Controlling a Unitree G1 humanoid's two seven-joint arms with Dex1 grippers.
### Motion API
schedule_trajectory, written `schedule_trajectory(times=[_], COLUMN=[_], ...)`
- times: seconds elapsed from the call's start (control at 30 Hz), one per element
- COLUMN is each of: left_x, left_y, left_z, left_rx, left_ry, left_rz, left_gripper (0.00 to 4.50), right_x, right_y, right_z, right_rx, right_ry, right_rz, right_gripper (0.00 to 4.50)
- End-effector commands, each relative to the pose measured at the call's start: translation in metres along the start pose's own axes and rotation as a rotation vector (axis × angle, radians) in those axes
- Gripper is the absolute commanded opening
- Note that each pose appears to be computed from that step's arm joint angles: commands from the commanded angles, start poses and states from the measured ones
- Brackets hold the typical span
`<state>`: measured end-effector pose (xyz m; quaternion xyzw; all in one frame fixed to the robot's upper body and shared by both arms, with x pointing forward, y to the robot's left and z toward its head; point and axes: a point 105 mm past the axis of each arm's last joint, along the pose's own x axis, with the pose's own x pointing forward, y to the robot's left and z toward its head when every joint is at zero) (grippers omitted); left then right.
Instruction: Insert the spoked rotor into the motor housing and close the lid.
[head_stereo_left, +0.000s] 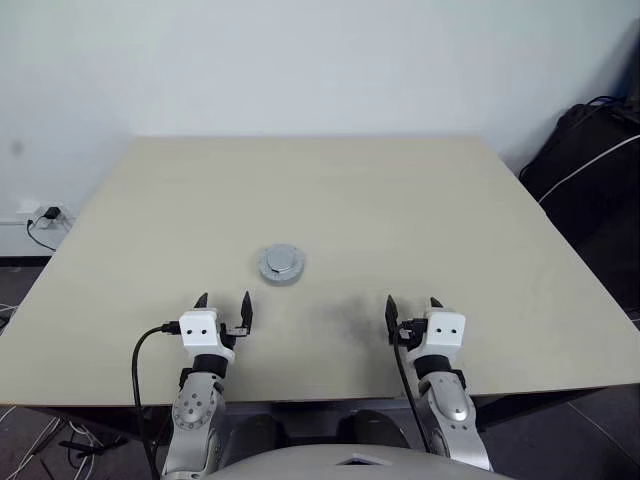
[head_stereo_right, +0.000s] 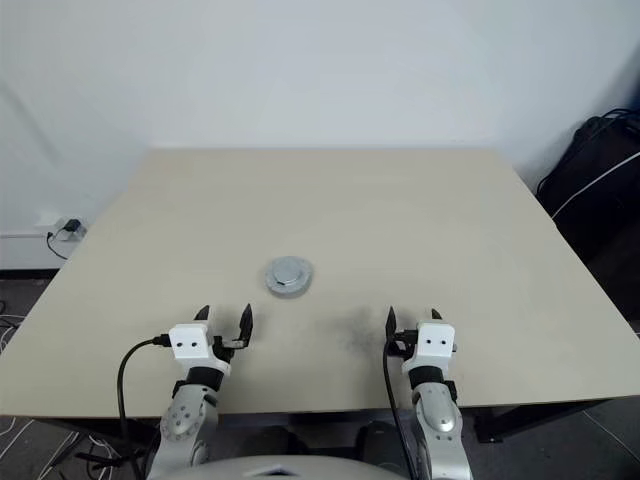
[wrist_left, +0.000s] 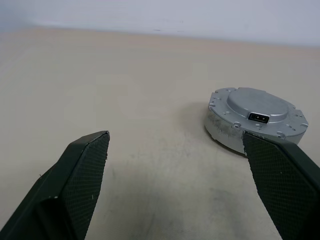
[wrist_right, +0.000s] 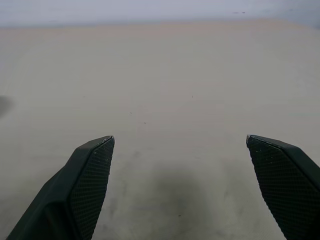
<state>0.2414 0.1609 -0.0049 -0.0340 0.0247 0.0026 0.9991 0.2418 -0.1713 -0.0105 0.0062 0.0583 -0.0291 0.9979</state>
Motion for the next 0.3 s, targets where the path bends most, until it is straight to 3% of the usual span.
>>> schedule_trajectory(times=[0.03, 0.3], left_x=[0.0053, 0.006], left_y=[-0.0045, -0.009], left_z=[0.0178, 0.0184], left_rx=[0.008, 0.005], left_ry=[-0.064, -0.065], left_rz=[-0.007, -0.006], left_gripper=[4.47, 4.47], right_x=[0.0042, 0.0066], right_y=[-0.0001, -0.002], right_z=[0.0162, 0.0146], right_rx=[-0.004, -0.009], right_ry=[-0.063, -0.047], right_rz=[0.001, -0.008], right_gripper=[4.5, 4.5])
